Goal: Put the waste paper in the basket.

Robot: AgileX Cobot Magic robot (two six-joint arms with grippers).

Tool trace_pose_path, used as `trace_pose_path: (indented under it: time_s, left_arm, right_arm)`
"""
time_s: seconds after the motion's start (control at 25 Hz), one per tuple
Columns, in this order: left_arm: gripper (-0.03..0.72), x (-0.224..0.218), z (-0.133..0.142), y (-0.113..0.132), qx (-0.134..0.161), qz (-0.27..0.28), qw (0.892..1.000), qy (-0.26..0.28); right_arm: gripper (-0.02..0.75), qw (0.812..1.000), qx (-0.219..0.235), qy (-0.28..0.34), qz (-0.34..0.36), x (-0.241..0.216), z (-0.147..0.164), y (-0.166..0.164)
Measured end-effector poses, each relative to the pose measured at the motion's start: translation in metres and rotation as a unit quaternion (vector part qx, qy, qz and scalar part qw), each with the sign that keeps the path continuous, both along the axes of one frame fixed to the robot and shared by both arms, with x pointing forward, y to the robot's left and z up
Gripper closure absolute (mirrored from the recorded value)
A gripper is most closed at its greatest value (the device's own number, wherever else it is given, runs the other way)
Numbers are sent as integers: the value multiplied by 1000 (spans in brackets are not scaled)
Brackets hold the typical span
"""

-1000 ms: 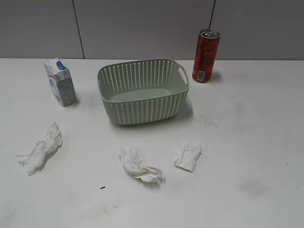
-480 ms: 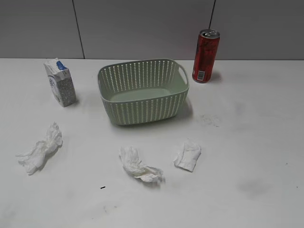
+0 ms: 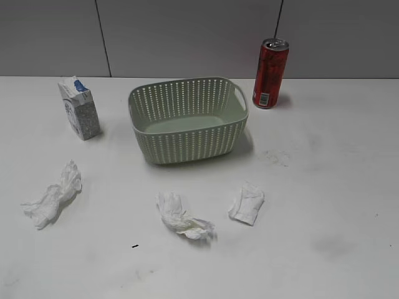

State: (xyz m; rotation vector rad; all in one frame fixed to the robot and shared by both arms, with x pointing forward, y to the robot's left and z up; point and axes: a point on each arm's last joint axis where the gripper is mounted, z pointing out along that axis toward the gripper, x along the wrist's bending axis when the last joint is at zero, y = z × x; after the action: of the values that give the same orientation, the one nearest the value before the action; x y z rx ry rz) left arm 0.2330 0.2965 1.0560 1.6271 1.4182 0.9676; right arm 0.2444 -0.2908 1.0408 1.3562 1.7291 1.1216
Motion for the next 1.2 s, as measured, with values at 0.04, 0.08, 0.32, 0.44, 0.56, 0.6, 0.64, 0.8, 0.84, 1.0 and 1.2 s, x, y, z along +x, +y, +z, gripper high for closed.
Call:
trace_pose_path:
  time_s: [0.04, 0.08, 0.32, 0.44, 0.56, 0.6, 0.64, 0.8, 0.84, 1.0, 1.2]
  left_arm:
    - [448, 0, 0, 0, 0, 0, 1000, 0]
    - [438, 0, 0, 0, 0, 0, 1000, 0]
    - [73, 0, 1, 0, 0, 0, 1000, -2]
    - [36, 5, 10, -1, -6, -2, 1000, -25]
    - [29, 21, 22, -3, -22, -5, 998, -53]
    - [29, 28, 25, -3, -27, -8, 998, -55]
    - [29, 36, 27, -4, -30, -12, 998, -54]
    - [41, 67, 34, -8, -56, -28, 996, -56]
    - [44, 75, 35, -9, -60, -33, 996, -55]
    - [56, 107, 31, -18, -57, -62, 996, -11]
    - [84, 150, 18, -38, -27, -118, 990, 73]
  right_arm:
    - [219, 1000, 0, 0, 0, 0, 0, 0]
    - [219, 1000, 0, 0, 0, 0, 0, 0]
    - [219, 1000, 0, 0, 0, 0, 0, 0]
    - [219, 1000, 0, 0, 0, 0, 0, 0]
    - [219, 1000, 0, 0, 0, 0, 0, 0]
    - [219, 1000, 0, 0, 0, 0, 0, 0]
    - [219, 1000, 0, 0, 0, 0, 0, 0]
    - [219, 1000, -1, 0, 0, 0, 0, 0]
    - [219, 1000, -1, 0, 0, 0, 0, 0]
    - [219, 1000, -1, 0, 0, 0, 0, 0]
    - [219, 1000, -1, 0, 0, 0, 0, 0]
